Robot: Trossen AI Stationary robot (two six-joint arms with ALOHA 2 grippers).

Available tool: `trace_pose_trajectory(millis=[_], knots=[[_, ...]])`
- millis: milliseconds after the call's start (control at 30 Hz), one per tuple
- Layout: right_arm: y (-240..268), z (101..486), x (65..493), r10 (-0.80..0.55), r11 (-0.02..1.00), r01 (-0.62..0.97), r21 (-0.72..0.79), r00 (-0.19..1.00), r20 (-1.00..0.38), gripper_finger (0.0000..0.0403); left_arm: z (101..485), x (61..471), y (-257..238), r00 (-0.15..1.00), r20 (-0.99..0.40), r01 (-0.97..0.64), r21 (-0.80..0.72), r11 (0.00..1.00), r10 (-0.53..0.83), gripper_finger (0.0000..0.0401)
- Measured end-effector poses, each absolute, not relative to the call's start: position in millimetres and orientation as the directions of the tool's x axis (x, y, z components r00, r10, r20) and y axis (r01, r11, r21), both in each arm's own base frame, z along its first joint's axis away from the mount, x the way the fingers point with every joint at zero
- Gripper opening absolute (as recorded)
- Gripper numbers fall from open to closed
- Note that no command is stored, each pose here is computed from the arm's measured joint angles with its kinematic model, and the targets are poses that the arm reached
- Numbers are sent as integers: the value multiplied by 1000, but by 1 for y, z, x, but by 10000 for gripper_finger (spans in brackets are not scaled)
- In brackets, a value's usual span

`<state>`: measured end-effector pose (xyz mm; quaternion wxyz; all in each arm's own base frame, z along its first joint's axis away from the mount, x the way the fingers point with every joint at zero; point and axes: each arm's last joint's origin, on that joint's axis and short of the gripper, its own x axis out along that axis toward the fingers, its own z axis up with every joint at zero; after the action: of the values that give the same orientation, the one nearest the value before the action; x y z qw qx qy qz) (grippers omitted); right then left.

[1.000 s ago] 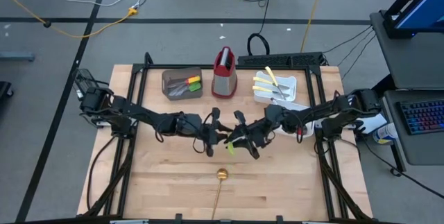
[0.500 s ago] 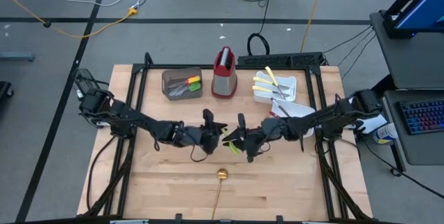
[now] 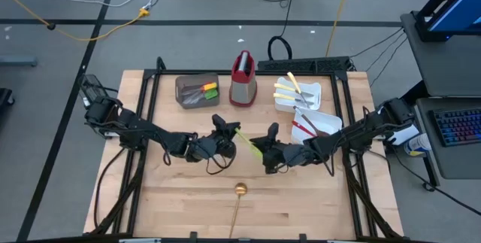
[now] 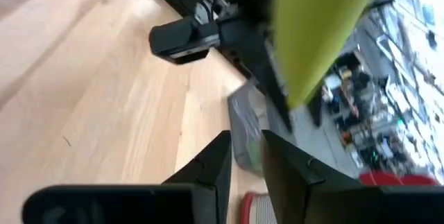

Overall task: Pick & Place Kitchen Items
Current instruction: Put the green serving spoon into the bottom white bin

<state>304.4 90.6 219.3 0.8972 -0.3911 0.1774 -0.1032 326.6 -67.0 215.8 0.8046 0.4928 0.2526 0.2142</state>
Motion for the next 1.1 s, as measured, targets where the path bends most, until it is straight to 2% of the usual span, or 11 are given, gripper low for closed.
trace_pose_trajectory(millis=[167,333,500,633,767,867,1000,1100], knots=[[89,214,302,-348,708,51,-704,893,-285,92,222,327,-62,722,-134,-113,945,306,679,66],[90,214,301,-384,702,84,-707,881,-276,129,225,325,-54,603,-90,-38,989,142,792,66],[94,217,296,-564,615,243,-751,800,-203,161,225,323,-47,492,-65,112,994,11,868,62],[94,224,295,-635,632,412,-657,761,-133,171,227,323,-46,483,-60,178,984,-30,874,48],[95,236,298,-580,736,479,-479,811,-81,170,229,324,-46,489,-53,190,981,-48,871,45],[97,247,293,-498,813,436,-387,864,-74,170,232,325,-45,487,-41,177,983,-52,872,47],[99,263,280,-357,924,335,-187,929,-100,170,235,326,-40,483,-25,144,988,-51,875,37],[98,271,269,-311,949,301,-92,941,-135,169,236,327,-38,493,-21,137,989,-54,870,35]])
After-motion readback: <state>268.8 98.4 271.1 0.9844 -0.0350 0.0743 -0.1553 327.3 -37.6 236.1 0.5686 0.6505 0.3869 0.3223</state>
